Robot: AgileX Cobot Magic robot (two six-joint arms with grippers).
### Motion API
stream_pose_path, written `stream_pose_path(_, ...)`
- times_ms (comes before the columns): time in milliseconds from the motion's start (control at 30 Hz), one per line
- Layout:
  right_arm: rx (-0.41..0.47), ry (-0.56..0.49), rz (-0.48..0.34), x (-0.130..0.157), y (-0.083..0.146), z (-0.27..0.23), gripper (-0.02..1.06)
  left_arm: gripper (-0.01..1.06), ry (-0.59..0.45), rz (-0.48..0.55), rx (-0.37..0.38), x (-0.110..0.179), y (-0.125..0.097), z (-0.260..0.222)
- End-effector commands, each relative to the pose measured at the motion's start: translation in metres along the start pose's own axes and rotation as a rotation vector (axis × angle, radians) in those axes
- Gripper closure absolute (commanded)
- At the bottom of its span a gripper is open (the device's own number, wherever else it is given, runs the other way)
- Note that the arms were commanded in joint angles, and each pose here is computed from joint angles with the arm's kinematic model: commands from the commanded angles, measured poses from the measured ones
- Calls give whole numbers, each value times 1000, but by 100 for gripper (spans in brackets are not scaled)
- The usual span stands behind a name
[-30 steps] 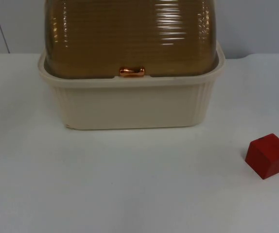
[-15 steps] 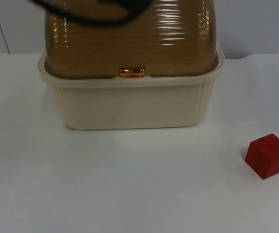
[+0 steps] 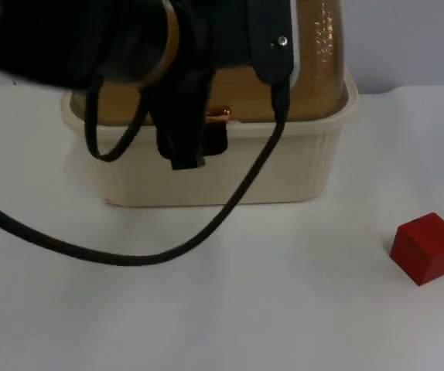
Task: Open the box lid with the left hand, place the block into the box with the right hand, then close the box lid with the left hand.
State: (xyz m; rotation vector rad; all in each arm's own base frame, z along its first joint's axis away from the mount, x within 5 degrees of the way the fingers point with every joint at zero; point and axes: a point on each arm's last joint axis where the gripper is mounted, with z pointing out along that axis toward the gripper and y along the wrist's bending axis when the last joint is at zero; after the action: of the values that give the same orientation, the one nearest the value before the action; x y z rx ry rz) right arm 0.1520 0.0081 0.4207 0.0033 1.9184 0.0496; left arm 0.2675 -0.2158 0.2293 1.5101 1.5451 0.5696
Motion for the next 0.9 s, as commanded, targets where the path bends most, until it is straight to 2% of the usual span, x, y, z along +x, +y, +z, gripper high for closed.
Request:
stream_pose_path(0, 0, -21, -14, -3, 0, -5, 1, 0, -44, -85, -20, -4, -2, -2)
stream_pose_path(100, 0, -20, -14, -3, 0, -5, 1, 0, -49, -161, -5, -1, -1, -1)
stream_pose_path(300, -1, -29, -14, -3, 0, -5, 1, 0, -46, -218, 24, 0, -4, 2)
stream_pose_path(333, -1, -29, -14, -3, 0, -5, 1, 2, -40, -228, 48, 0, -9, 5)
stream_pose_path(400, -1, -29, -14, -3, 0, -5, 1, 10, -40, -225, 71, -1, -14, 9)
stream_pose_path(433, -1, -29, -14, -3, 0, -5, 1, 32, -38, -212, 96, -1, -20, 13)
stream_pose_path(467, -1, -29, -14, -3, 0, -5, 1, 32, -38, -212, 96, -1, -20, 13)
stream_pose_path(533, -1, -27, -14, -3, 0, -5, 1, 71, -29, -212, 109, 0, -24, 17)
stream_pose_path(567, 0, -24, -14, -3, 0, -5, 1, 94, -22, -230, 115, 0, -25, 17)
stream_pose_path(600, 0, -21, -14, -3, 0, -5, 1, 105, -14, -252, 119, 1, -25, 17)
stream_pose_path(867, 0, -14, -14, -2, 0, -5, 1, 105, -13, -257, 134, 1, -28, 19)
